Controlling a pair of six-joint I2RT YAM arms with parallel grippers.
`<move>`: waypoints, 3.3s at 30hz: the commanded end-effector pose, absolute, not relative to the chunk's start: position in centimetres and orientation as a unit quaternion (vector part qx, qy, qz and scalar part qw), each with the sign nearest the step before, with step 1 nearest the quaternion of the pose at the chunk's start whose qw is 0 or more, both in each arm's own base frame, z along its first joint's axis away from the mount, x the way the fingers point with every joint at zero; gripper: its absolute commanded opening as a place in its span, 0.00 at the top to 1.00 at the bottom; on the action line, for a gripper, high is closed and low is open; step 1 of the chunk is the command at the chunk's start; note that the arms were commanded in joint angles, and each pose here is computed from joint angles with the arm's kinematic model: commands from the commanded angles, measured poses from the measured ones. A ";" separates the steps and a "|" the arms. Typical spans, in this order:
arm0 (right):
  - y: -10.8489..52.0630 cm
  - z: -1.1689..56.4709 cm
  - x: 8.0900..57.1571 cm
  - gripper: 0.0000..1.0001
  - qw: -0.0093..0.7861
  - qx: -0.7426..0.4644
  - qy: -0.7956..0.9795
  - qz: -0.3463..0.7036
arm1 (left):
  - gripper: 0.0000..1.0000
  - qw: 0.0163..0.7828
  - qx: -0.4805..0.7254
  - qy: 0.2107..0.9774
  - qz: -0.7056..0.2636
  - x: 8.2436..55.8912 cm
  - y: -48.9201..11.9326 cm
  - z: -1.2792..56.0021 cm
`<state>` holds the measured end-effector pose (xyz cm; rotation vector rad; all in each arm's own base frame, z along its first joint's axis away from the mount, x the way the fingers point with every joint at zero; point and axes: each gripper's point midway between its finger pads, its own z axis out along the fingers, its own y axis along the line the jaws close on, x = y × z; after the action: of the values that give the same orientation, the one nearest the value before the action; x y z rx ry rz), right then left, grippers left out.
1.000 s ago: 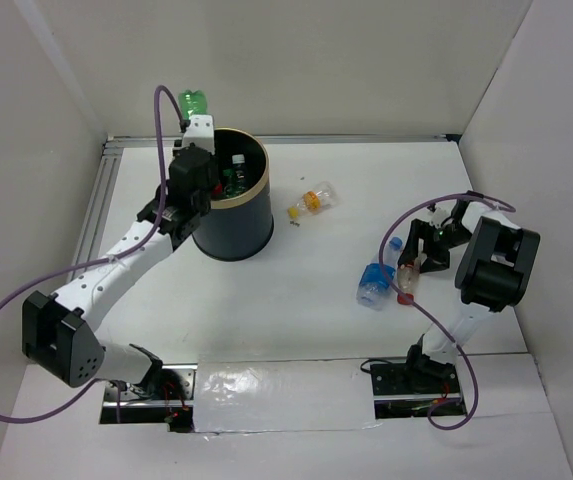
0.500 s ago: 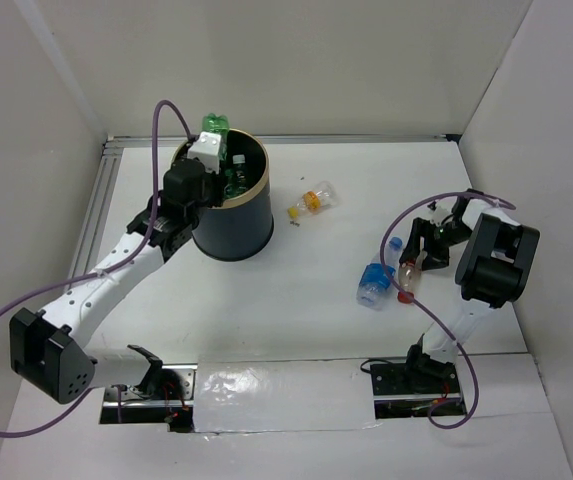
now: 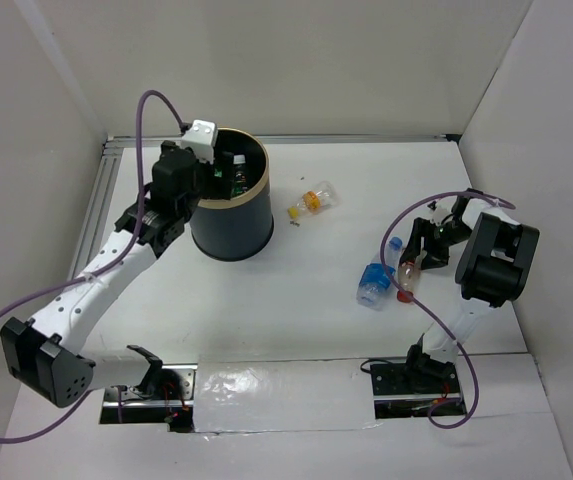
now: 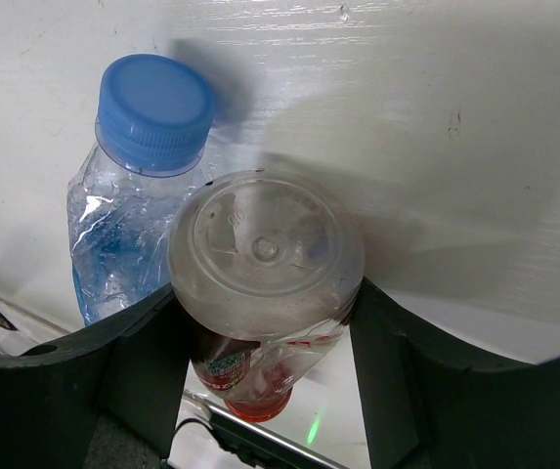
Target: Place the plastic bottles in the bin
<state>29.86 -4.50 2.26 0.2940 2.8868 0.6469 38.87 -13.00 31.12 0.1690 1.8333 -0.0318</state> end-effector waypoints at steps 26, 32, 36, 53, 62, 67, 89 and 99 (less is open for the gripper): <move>25.1 45.2 43.9 1.00 0.634 -0.446 0.547 0.317 | 0.04 0.482 0.318 0.758 -0.304 20.1 -31.4 17.9; 37.0 47.4 42.5 1.00 0.615 -0.479 0.483 0.398 | 0.01 0.463 0.329 0.761 -0.313 18.7 -32.4 15.8; 40.7 43.5 42.7 1.00 0.585 -0.471 0.512 0.417 | 0.01 0.466 0.335 0.753 -0.323 18.6 -33.8 16.1; 8.8 37.8 50.1 0.10 0.562 -0.168 0.772 0.243 | 0.01 0.422 0.344 0.732 -0.411 21.7 -47.4 15.7; -4.3 28.1 37.9 0.43 0.488 -0.054 0.840 0.231 | 0.01 0.410 0.368 0.732 -0.402 20.5 -54.8 12.8; -6.7 26.6 32.9 0.25 0.498 -0.015 0.834 0.239 | 0.02 0.437 0.329 0.814 -0.195 24.0 -54.8 5.6; -4.6 18.6 27.8 0.00 0.484 -0.346 0.768 0.238 | 0.11 0.415 0.272 0.841 -0.218 20.4 -42.5 14.0; 6.2 15.0 34.8 0.00 0.448 -0.596 0.648 0.155 | 0.07 0.410 0.159 0.874 -0.204 18.1 -32.1 16.8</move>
<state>30.55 4.16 14.44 -1.3422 1.7263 0.5852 19.12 -35.07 18.30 0.4917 2.1171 -0.5604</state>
